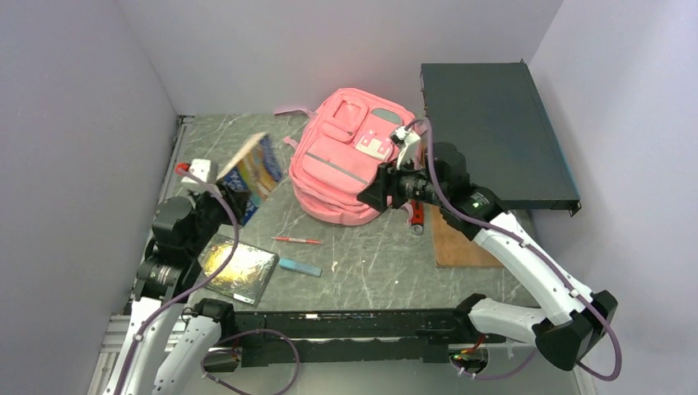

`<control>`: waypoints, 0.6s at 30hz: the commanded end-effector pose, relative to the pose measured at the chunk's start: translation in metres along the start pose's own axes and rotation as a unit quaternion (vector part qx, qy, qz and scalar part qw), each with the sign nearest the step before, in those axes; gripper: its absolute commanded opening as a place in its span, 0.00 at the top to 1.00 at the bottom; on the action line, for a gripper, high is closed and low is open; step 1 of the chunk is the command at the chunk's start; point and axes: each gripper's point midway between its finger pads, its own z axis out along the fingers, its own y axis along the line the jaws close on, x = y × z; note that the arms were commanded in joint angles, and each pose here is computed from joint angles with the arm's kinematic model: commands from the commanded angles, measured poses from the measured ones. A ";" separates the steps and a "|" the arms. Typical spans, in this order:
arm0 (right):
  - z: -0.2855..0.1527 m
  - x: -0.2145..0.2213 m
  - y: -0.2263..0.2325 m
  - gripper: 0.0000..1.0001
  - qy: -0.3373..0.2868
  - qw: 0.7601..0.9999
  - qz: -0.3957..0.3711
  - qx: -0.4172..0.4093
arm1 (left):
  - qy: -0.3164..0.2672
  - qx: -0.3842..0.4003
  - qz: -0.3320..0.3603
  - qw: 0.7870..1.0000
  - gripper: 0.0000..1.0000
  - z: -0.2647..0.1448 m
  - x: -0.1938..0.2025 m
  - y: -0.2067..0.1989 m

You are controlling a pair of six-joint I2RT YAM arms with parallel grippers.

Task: Pack the student bag
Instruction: Pick up the book from the center of the board.

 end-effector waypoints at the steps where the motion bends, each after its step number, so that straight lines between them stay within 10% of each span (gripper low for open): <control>1: 0.019 -0.017 -0.004 0.43 -0.018 0.996 -0.055 0.074 | -0.087 -0.229 -0.023 0.969 1.00 -0.033 -0.035 0.075; 18: 0.181 0.038 -0.051 0.59 0.148 0.938 -0.209 0.235 | -0.102 -0.257 -0.025 0.961 1.00 -0.043 -0.038 0.085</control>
